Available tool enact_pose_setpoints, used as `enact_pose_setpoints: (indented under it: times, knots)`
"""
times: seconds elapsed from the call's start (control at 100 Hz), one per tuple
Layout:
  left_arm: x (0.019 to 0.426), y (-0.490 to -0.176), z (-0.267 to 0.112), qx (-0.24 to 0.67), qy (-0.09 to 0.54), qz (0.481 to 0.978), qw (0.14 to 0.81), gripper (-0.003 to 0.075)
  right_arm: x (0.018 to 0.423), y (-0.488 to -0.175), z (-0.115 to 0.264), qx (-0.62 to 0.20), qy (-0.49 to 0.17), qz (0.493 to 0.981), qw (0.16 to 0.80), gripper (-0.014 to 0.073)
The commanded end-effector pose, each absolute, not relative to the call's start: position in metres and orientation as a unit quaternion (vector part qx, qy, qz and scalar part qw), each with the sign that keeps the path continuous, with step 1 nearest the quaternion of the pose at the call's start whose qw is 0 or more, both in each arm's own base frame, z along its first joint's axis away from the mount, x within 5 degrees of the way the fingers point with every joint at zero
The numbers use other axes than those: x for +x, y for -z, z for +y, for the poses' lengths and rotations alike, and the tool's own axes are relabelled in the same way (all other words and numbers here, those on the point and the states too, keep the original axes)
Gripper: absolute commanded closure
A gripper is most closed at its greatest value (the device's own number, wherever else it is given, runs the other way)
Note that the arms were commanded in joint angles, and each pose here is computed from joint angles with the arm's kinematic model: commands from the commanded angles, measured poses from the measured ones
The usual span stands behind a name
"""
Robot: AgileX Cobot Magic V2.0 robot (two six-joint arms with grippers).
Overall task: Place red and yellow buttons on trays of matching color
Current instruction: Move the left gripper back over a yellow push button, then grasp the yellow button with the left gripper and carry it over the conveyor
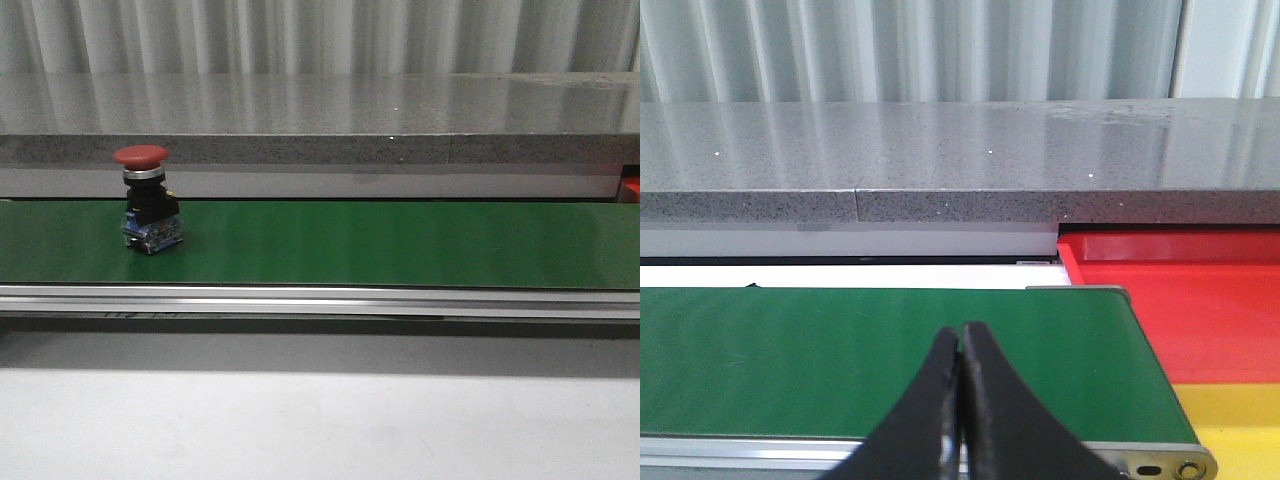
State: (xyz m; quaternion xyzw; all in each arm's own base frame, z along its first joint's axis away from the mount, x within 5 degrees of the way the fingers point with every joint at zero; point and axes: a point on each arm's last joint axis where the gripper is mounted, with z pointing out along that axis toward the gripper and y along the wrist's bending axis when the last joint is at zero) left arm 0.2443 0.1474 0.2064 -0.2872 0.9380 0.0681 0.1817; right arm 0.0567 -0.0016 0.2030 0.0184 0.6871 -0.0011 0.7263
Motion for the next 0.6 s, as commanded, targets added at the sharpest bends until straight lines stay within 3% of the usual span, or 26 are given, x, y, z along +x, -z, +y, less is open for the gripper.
enact_pose_setpoints:
  times: [0.0, 0.18, 0.3, 0.44, 0.59]
  knots:
    - [0.257, -0.222, 0.157, -0.288, -0.080, 0.926, 0.230, 0.0145, 0.054, -0.218, -0.002, 0.017, 0.006, 0.644, 0.765, 0.0663]
    - [0.271, -0.214, 0.165, -0.287, -0.079, 0.927, 0.228, 0.0152, 0.054, -0.218, -0.002, 0.017, 0.006, 0.644, 0.765, 0.0663]
    - [0.273, -0.203, 0.167, -0.288, -0.075, 0.932, 0.206, 0.0213, 0.054, -0.218, -0.002, 0.017, 0.006, 0.644, 0.765, 0.0663]
    - [0.272, -0.198, 0.167, -0.290, -0.072, 0.935, 0.190, 0.0405, 0.054, -0.218, -0.002, 0.017, 0.006, 0.644, 0.765, 0.0663]
    - [0.268, -0.212, 0.166, -0.284, -0.080, 0.937, 0.188, 0.0681, 0.054, -0.218, -0.002, 0.017, 0.006, 0.644, 0.765, 0.0663]
